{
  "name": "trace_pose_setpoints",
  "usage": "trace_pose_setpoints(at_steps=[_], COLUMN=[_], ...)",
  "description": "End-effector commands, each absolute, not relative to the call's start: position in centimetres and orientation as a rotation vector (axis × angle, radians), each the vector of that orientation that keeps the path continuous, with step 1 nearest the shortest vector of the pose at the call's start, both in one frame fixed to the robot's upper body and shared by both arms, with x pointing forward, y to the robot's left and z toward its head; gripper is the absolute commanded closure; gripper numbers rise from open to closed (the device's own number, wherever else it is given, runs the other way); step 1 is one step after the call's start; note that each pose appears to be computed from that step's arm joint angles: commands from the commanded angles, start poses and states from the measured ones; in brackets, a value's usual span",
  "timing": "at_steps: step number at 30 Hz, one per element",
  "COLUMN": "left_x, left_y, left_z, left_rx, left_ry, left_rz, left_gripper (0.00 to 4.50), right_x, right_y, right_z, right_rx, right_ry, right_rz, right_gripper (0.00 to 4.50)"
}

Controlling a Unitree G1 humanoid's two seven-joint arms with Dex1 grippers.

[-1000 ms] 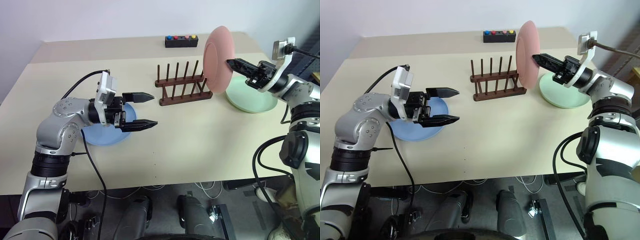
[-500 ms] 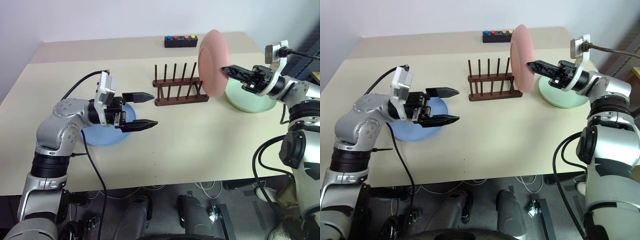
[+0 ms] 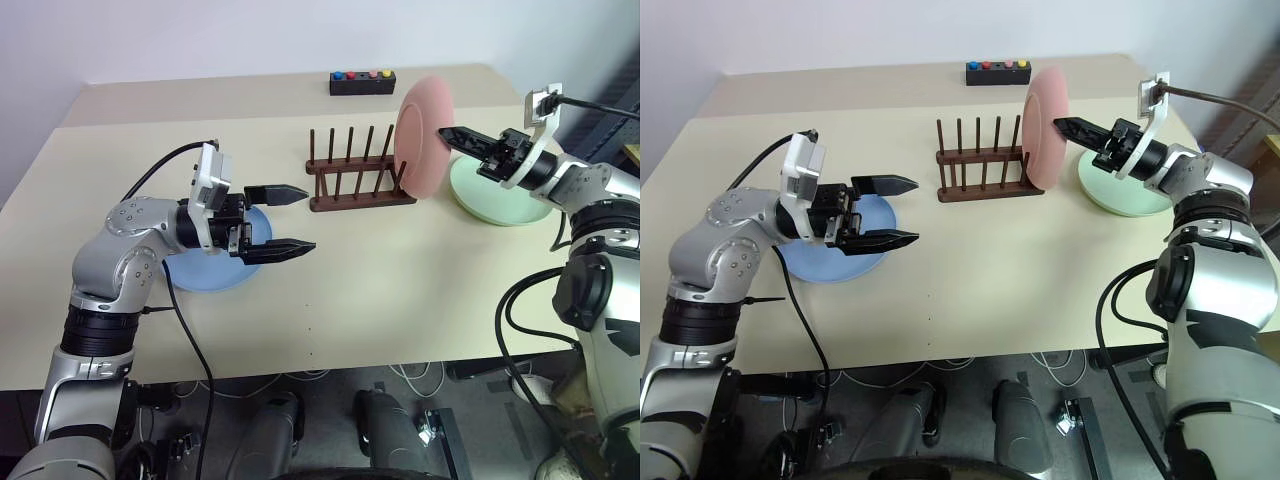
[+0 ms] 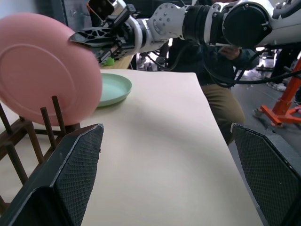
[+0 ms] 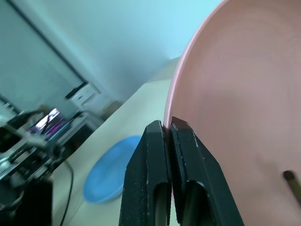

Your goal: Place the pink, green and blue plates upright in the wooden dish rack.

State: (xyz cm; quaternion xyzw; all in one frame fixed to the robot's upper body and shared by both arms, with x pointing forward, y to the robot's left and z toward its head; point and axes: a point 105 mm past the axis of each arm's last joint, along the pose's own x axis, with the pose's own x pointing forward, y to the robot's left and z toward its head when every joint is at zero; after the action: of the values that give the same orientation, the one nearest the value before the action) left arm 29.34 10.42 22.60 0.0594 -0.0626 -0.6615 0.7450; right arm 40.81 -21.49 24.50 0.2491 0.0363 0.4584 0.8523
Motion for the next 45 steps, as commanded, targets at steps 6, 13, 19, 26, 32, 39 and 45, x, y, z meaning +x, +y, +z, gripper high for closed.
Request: trace_pose_setpoints(at_steps=[6, 13, 19, 26, 32, 39, 45], left_x=[28.9, 28.8, 28.8, 28.9, 29.5, 30.6, 31.6], left_y=[10.6, 10.5, 10.5, 10.4, 10.0, 8.2, 5.1], left_z=[23.6, 23.6, 23.6, 23.5, 23.0, 21.3, 21.2], left_rx=[0.158, 0.155, 0.156, 0.151, 0.183, 0.174, 0.196], left_ry=[-0.186, -0.186, -0.19, -0.197, -0.179, -0.117, -0.132], left_rz=[-1.442, -1.44, -1.435, -1.431, -1.409, -1.391, -1.327], left_gripper=[0.0, 0.0, 0.0, 0.0, 0.0, 0.0, 0.0], right_x=[41.4, 41.4, 41.1, 39.7, 38.0, 36.5, 37.8], right_y=[-21.7, -22.0, -23.7, -27.1, -30.2, -32.2, -32.2], right_z=[25.4, 26.1, 29.1, 31.1, 25.0, 20.9, 17.2], right_rx=[0.525, 0.451, 0.338, 0.134, -0.454, -0.557, -0.513], right_ry=[0.048, 0.0, -0.205, -0.392, -0.014, 0.261, 0.378], right_rz=[0.913, 0.916, 0.875, 0.695, 0.532, 0.497, 0.479], right_gripper=[3.67, 0.25, 0.25, 0.25, 0.25, 0.25, 0.25])
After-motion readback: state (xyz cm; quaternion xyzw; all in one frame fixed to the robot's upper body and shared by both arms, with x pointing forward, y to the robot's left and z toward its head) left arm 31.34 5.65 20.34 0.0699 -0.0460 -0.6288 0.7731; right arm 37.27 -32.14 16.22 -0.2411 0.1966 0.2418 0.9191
